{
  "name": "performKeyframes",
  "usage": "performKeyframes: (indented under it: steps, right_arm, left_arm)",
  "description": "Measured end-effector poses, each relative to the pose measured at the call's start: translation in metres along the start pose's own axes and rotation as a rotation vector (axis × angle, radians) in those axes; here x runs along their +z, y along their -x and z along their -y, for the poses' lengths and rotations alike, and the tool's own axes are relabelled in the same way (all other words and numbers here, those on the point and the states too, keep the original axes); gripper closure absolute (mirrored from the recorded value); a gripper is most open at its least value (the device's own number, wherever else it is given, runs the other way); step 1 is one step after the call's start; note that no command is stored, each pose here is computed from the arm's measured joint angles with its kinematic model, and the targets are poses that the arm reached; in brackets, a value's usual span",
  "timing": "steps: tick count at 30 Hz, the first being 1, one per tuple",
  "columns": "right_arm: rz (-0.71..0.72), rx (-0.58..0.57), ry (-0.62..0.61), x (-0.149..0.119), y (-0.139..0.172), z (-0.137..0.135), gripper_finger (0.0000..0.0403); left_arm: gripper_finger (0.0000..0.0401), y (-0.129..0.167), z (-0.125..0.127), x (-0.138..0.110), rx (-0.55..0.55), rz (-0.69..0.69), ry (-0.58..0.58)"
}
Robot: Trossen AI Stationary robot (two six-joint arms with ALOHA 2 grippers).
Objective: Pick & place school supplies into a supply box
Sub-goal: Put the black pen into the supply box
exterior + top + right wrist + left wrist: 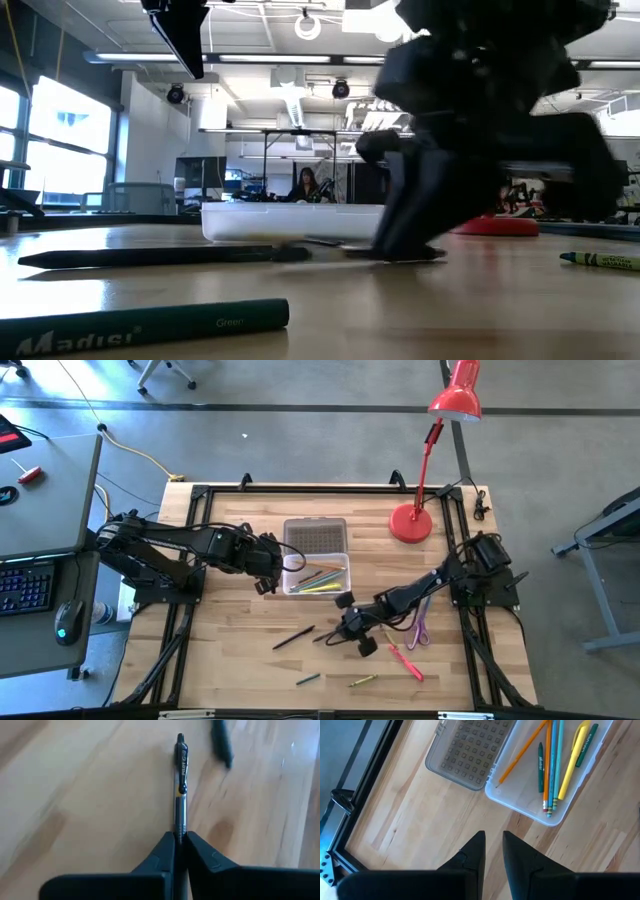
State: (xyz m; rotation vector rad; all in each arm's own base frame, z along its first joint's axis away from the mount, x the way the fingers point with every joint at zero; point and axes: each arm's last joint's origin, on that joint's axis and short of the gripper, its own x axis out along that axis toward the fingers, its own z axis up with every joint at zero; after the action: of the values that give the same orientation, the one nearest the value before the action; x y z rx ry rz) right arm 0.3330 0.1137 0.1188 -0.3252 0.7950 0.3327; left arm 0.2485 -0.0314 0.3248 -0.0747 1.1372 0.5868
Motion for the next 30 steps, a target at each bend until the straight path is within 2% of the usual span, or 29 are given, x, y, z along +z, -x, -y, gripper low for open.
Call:
performKeyframes:
  steps: [4,8,11,15,19,23,30]
  right_arm:
    - [0.058,-0.060,-0.031,0.026,0.003,0.007,0.0373]
    - [0.040,-0.131,0.018,0.050,0.010,0.020,0.0373]
    - [0.018,-0.239,0.047,0.068,0.018,0.038,0.0384]
    - [-0.030,-0.371,0.009,0.077,0.026,0.065,0.0391]
    - [-0.088,-0.428,-0.069,0.069,0.030,0.095,0.0381]
    - [-0.132,-0.417,-0.156,0.048,0.029,0.119,0.0370]
    - [-0.193,-0.346,-0.239,0.013,0.024,0.131,0.0380]
  left_arm:
    - [0.0306,0.000,0.000,0.000,-0.001,0.001,0.000]
    - [0.0306,0.000,0.000,0.000,-0.002,0.003,-0.002]
    - [0.0306,0.000,0.000,0.000,-0.002,0.003,-0.002]
    - [0.0306,0.000,0.000,0.000,-0.002,0.003,-0.004]
    - [0.0306,0.000,0.000,0.000,-0.002,0.003,-0.007]
    - [0.0306,0.000,0.000,0.000,-0.002,0.004,-0.022]
    - [0.0306,0.000,0.000,0.001,-0.001,0.008,-0.022]
